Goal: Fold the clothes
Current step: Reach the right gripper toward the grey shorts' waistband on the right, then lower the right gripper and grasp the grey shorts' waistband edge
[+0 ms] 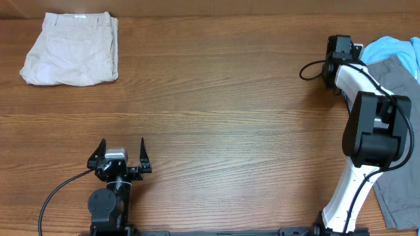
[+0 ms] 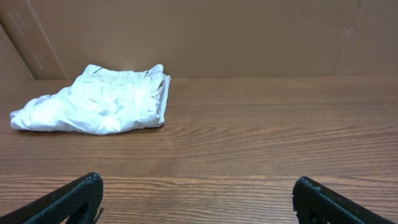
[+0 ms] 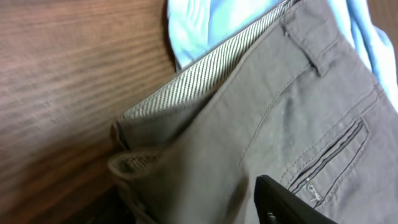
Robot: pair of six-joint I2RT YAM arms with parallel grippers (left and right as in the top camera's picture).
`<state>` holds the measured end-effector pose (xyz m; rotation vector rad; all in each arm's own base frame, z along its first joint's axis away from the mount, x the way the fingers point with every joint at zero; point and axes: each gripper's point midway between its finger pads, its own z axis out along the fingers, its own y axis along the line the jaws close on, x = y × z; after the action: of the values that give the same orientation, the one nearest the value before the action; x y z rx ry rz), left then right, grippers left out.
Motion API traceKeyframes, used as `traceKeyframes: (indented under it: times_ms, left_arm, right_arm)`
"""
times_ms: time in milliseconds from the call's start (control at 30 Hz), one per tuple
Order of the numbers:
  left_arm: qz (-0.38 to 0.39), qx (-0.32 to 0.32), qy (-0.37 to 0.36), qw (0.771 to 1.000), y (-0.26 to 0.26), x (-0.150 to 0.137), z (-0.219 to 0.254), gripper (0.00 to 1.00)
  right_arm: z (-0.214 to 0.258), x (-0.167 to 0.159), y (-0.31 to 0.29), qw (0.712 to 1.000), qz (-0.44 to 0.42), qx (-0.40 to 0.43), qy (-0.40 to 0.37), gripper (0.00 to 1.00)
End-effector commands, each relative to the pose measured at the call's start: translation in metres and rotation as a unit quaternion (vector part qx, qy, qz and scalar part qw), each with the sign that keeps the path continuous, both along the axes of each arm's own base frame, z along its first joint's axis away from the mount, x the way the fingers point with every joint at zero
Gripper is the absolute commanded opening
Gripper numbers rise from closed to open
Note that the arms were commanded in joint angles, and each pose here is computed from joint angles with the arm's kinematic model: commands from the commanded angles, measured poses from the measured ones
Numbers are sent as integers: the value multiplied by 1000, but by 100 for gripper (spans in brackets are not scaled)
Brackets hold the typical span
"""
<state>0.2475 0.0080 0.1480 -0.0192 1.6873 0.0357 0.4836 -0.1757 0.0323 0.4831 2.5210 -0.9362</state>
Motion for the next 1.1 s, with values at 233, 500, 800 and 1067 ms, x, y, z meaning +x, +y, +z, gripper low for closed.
traceKeyframes:
  times_ms: [233, 500, 800, 1067]
  left_arm:
    - [0, 10, -4, 1000, 0, 0, 1, 100]
    - [0, 10, -4, 1000, 0, 0, 1, 100]
    - [0, 10, -4, 1000, 0, 0, 1, 100]
    - [0, 10, -4, 1000, 0, 0, 1, 100]
  right_arm:
    - [11, 7, -1, 999, -19, 1, -27, 35]
    - [5, 10, 7, 999, -13, 29, -34, 63]
    - [-3, 27, 25, 994, 19, 90, -60, 70]
    - [-2, 23, 6, 994, 2, 88, -67, 67]
